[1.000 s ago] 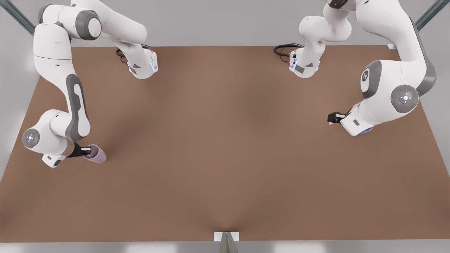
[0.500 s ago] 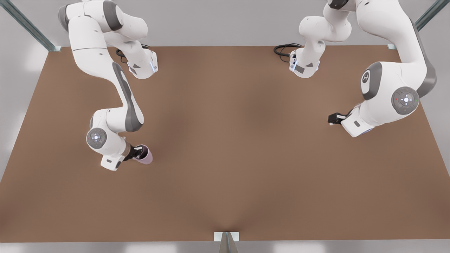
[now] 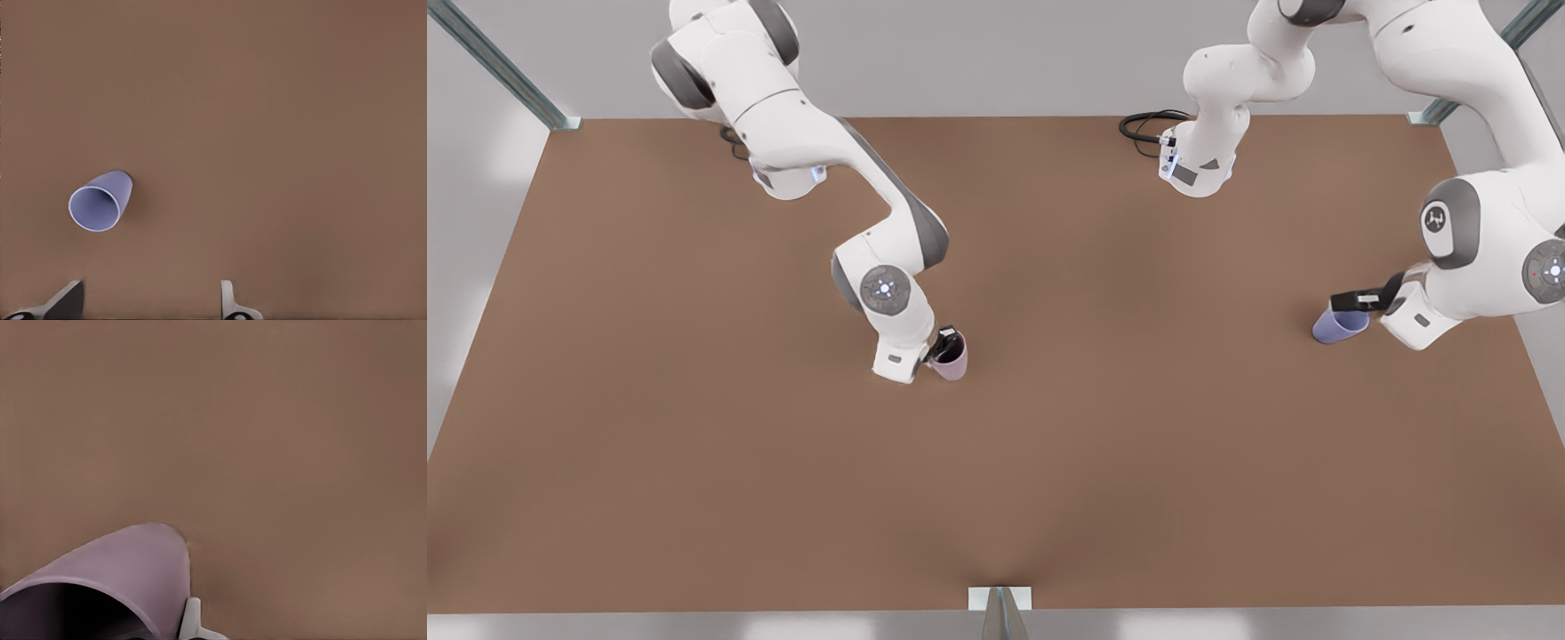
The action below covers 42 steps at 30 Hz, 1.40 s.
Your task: Stack the cups, with the pink cup at the bottom and the purple cup at the top
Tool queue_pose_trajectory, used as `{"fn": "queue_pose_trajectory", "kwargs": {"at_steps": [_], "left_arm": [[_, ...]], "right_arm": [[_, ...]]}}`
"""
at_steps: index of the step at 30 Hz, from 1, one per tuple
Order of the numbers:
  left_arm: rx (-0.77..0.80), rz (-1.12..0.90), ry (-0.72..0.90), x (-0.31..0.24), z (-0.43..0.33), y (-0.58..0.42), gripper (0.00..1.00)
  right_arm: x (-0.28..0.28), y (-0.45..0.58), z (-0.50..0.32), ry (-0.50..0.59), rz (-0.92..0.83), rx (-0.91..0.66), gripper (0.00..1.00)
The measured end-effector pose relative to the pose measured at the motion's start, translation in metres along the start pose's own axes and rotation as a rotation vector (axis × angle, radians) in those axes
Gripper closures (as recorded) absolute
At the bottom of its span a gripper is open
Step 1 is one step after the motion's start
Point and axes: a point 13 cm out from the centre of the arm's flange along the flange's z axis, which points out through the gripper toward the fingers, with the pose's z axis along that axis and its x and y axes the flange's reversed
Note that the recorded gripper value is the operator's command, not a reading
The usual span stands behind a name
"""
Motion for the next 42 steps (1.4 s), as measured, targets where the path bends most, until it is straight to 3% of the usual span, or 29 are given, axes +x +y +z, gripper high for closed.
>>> {"fn": "queue_pose_trajectory", "kwargs": {"at_steps": [12,36,37,38,39,42], "left_arm": [[0.028,-0.075,-0.004,0.005,0.107,0.095,0.0],[0.007,-0.034,-0.099,-0.006,0.216,0.179,0.0],[0.007,-0.03,-0.098,-0.007,0.219,0.18,0.0],[0.006,-0.025,-0.097,-0.007,0.221,0.18,0.0],[0.005,-0.02,-0.095,-0.008,0.223,0.18,0.0],[0.008,-0.004,-0.078,-0.006,0.24,0.178,0.0]], "right_arm": [[-0.014,0.151,0.045,-0.017,0.14,-0.039,0.79],[0.002,0.166,0.125,0.04,0.404,-0.015,0.79],[0.002,0.166,0.127,0.042,0.41,-0.014,0.73],[0.003,0.166,0.128,0.042,0.416,-0.012,0.25],[0.003,0.165,0.129,0.042,0.421,-0.011,0.03],[0.003,0.165,0.129,0.04,0.437,-0.006,0.0]]}}
